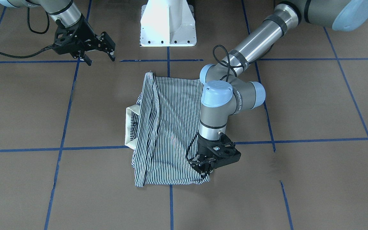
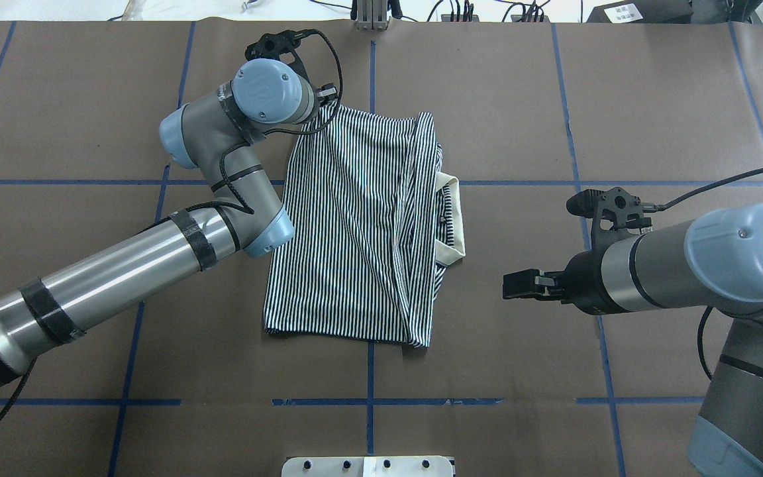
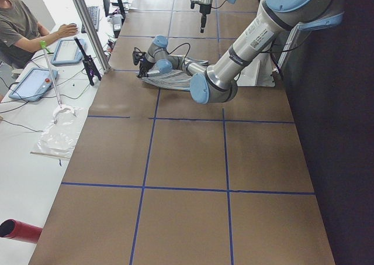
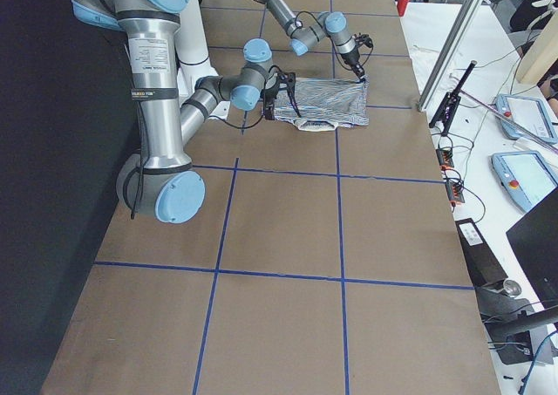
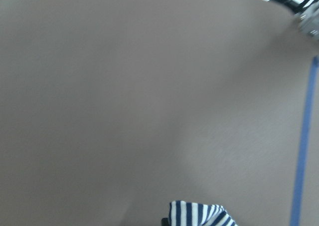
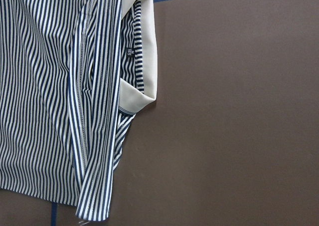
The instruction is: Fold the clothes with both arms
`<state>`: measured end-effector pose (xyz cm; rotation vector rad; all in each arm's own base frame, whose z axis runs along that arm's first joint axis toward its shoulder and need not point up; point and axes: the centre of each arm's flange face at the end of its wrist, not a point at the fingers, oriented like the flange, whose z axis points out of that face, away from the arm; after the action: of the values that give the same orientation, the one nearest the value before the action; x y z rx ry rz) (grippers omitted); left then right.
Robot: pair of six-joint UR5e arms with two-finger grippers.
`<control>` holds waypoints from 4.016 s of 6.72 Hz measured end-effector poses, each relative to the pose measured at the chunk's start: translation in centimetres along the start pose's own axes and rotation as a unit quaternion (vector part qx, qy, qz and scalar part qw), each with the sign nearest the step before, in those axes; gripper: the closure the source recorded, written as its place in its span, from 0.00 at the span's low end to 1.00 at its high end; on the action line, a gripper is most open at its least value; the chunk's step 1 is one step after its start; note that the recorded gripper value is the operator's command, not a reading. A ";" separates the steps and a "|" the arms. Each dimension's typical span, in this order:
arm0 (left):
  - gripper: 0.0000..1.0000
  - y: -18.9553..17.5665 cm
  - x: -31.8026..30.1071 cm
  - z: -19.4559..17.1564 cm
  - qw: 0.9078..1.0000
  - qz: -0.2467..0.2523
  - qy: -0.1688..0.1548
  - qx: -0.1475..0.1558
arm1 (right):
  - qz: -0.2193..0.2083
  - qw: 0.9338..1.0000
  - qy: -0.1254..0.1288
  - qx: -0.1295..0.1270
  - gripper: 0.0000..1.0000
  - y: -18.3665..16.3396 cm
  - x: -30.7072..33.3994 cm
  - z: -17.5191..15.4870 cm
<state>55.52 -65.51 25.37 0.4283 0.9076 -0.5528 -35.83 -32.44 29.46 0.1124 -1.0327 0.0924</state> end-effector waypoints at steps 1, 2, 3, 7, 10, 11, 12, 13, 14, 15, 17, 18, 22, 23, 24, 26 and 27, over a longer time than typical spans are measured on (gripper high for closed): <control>0.00 -0.9 -0.5 0.4 1.000 0.006 -0.005 0.007 | 0.000 1.000 0.003 0.001 0.00 -0.1 0.1 0.2; 0.00 -2.1 -1.1 0.6 1.000 0.018 -0.010 0.014 | -0.002 1.000 0.002 0.002 0.00 -0.2 -0.1 0.4; 0.00 -3.7 -1.7 0.5 0.999 0.033 -0.013 0.019 | -0.004 1.000 0.001 0.004 0.00 -0.5 -0.7 0.9; 0.00 -3.1 -8.1 -4.6 0.995 0.056 0.032 -0.081 | -0.010 0.999 0.052 0.005 0.00 -1.5 -5.7 6.5; 0.00 -1.9 -9.7 -8.6 0.992 0.058 0.037 -0.107 | -0.029 0.990 0.135 -0.005 0.00 -0.2 -15.8 12.8; 0.00 -1.8 -9.7 -8.7 0.992 0.058 0.037 -0.109 | -0.030 0.987 0.158 -0.013 0.00 -0.3 -18.3 15.5; 0.00 -1.6 -9.7 -8.8 0.991 0.059 0.038 -0.110 | -0.026 0.982 0.188 -0.024 0.00 -0.4 -20.1 17.6; 0.00 -1.5 -9.7 -8.8 0.991 0.059 0.039 -0.111 | -0.022 0.976 0.212 -0.033 0.00 -0.4 -20.5 18.5; 0.00 -1.5 -9.7 -8.8 0.991 0.059 0.040 -0.111 | -0.019 0.972 0.230 -0.041 0.00 -0.3 -20.3 18.9; 0.00 -1.4 -9.6 -8.8 0.991 0.058 0.040 -0.111 | -0.021 0.968 0.247 -0.049 0.00 -0.2 -19.6 19.1; 0.00 -1.4 -9.6 -8.8 0.991 0.058 0.041 -0.111 | -0.027 0.959 0.275 -0.062 0.00 0.1 -17.8 19.8; 0.00 -1.4 -9.6 -8.8 0.991 0.058 0.041 -0.111 | -0.033 0.954 0.290 -0.069 0.00 0.2 -17.0 19.7; 0.00 -0.8 -9.3 -8.8 0.991 0.057 0.043 -0.114 | -0.069 0.931 0.345 -0.095 0.00 1.3 -9.7 15.5; 0.00 -0.8 -9.2 -8.8 0.991 0.058 0.044 -0.114 | -0.072 0.933 0.341 -0.091 0.00 0.5 -9.1 14.4; 0.00 -0.8 -9.1 -8.9 0.991 0.058 0.045 -0.114 | -0.079 0.944 0.311 -0.075 0.00 -1.8 -10.1 12.3; 0.00 -0.8 -9.1 -9.0 0.991 0.061 0.047 -0.114 | -0.087 0.972 0.216 -0.014 0.01 -7.5 -13.4 10.6; 0.00 -0.8 -9.1 -9.0 0.990 0.062 0.047 -0.114 | -0.088 0.980 0.179 0.010 0.10 -10.0 -15.5 12.0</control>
<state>45.04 -58.63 27.90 0.3036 1.0149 -0.3130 -52.70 -44.32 21.73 0.1967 -0.6586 -0.0375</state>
